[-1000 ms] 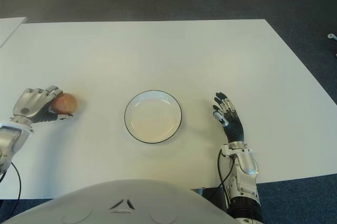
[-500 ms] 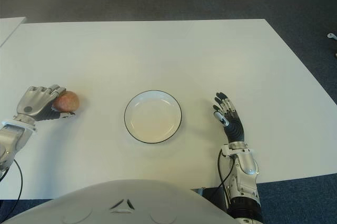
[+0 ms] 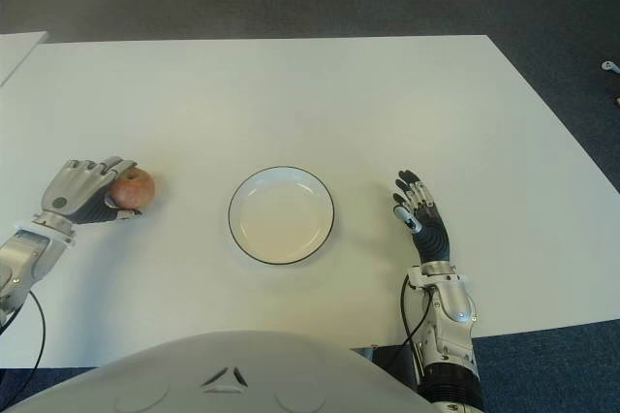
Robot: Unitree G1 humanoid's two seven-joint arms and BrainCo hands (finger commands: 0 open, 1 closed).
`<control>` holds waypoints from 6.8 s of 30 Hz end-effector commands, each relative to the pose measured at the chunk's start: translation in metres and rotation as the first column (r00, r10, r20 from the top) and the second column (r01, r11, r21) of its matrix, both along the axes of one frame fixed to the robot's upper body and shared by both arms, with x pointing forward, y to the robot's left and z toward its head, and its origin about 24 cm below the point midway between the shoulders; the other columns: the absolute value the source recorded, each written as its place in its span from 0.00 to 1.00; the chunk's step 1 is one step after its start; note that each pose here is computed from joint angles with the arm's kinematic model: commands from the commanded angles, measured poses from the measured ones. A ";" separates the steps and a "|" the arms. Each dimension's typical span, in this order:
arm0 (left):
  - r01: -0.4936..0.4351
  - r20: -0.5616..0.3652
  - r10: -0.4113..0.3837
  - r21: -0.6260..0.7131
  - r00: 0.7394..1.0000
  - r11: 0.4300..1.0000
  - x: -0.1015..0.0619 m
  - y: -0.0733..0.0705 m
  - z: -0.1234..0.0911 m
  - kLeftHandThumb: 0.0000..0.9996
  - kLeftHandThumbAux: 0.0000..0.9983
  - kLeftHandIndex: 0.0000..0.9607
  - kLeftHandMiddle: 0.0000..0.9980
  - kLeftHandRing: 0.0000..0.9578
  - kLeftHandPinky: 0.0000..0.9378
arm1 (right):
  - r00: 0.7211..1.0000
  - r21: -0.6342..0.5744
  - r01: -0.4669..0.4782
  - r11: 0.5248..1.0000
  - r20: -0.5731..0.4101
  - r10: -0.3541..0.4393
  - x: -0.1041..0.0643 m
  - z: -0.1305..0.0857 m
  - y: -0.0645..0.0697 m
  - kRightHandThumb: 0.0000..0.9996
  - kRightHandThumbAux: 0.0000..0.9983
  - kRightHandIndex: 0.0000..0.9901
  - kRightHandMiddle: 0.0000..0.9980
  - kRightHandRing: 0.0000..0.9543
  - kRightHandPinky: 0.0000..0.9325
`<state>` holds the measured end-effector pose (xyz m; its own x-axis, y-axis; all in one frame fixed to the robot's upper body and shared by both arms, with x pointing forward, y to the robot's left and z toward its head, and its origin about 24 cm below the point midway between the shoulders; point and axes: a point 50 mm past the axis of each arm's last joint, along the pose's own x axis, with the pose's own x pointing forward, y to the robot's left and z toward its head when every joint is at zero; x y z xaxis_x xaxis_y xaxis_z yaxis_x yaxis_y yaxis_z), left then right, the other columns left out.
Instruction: Put the apples into the plate.
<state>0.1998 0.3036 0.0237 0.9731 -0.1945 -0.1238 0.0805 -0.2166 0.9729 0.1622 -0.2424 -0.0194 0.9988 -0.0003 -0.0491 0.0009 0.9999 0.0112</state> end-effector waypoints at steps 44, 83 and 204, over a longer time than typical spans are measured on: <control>0.069 -0.017 -0.072 -0.131 0.997 0.989 -0.018 -0.023 -0.022 0.73 0.70 0.46 0.84 0.86 0.85 | 0.959 0.098 0.070 0.993 -0.280 -0.040 -0.037 -0.047 0.010 0.18 0.49 0.06 0.09 0.05 0.05; 0.242 0.201 -0.193 -0.254 0.960 0.937 0.009 -0.078 0.060 0.74 0.70 0.46 0.84 0.87 0.86 | 0.953 0.107 0.060 0.993 -0.303 -0.025 -0.037 -0.057 0.014 0.17 0.52 0.04 0.06 0.04 0.05; 0.462 -0.038 -0.494 -0.297 0.869 0.836 0.025 -0.199 0.039 0.21 0.13 0.00 0.00 0.00 0.00 | 0.942 0.060 0.019 0.998 -0.337 0.002 -0.038 -0.072 0.041 0.12 0.50 0.00 0.03 0.00 0.00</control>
